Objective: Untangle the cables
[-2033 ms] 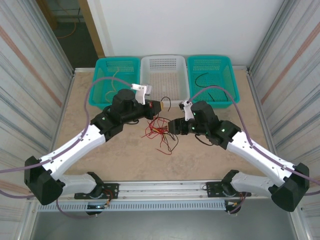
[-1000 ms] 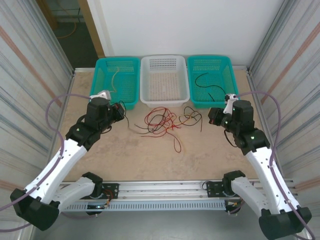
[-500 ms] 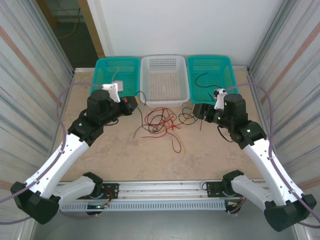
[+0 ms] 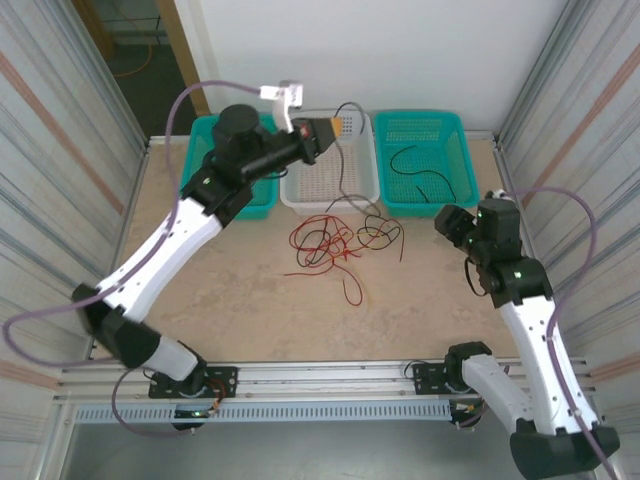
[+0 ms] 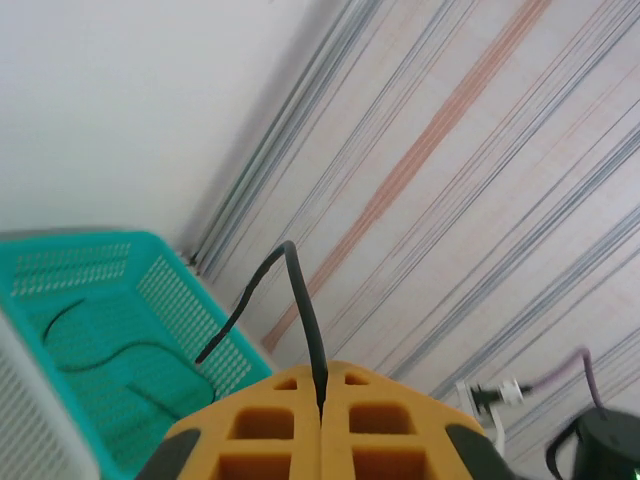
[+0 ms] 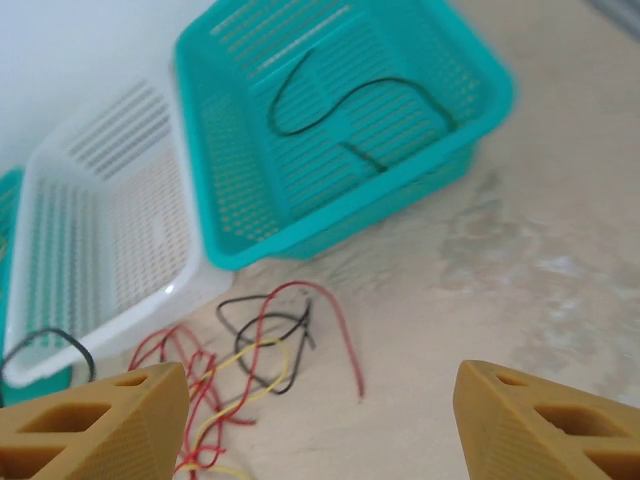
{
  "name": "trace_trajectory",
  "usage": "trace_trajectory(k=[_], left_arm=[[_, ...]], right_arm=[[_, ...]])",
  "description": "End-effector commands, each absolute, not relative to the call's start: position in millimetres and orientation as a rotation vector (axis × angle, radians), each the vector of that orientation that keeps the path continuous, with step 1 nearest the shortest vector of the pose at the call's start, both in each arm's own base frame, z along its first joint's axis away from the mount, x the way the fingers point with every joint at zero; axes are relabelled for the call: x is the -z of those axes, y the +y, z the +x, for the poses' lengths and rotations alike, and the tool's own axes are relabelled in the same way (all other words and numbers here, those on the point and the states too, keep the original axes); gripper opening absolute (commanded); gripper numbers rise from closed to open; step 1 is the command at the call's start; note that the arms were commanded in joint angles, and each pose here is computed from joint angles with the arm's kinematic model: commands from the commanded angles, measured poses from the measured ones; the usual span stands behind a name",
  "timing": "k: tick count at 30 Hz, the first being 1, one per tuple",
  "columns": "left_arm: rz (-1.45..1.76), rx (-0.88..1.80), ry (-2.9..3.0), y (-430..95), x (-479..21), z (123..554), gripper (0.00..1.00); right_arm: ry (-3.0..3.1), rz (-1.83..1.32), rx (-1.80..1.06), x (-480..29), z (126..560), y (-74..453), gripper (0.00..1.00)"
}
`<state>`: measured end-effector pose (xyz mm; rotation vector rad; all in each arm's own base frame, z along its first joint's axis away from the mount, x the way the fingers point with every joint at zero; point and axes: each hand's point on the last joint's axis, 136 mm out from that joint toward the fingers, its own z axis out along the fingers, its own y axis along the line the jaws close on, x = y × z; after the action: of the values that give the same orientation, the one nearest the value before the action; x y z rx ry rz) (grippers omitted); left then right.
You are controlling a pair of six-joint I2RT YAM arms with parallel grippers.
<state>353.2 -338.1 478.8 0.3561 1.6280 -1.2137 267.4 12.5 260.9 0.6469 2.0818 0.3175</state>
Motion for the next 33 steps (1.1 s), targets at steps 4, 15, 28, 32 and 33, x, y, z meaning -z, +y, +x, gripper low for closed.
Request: trace_trajectory(k=[4, 15, 28, 32, 33], left_arm=[[0.374, 1.307, 1.396, -389.0, -516.0, 397.1, 0.00], [0.244, 1.439, 1.410, -468.4, -434.7, 506.2, 0.09], [0.257, 1.388, 1.539, -452.1, -404.1, 495.3, 0.99], [0.301, 1.278, 1.539, -416.6, -430.2, 451.4, 0.99], [0.314, 1.239, 1.554, -406.6, -427.6, 438.4, 0.97]], right_arm=[[2.128, 0.781, -0.334, -231.4, 244.8, 3.8, 0.69], [2.167, 0.761, -0.364, -224.2, 232.7, 9.4, 0.69], [2.204, 0.653, -0.424, -229.7, 250.3, 24.6, 0.68], [2.311, 0.569, -0.521, -215.4, 268.5, 49.6, 0.66], [2.349, 0.534, -0.532, -209.6, 271.5, 58.1, 0.65]])
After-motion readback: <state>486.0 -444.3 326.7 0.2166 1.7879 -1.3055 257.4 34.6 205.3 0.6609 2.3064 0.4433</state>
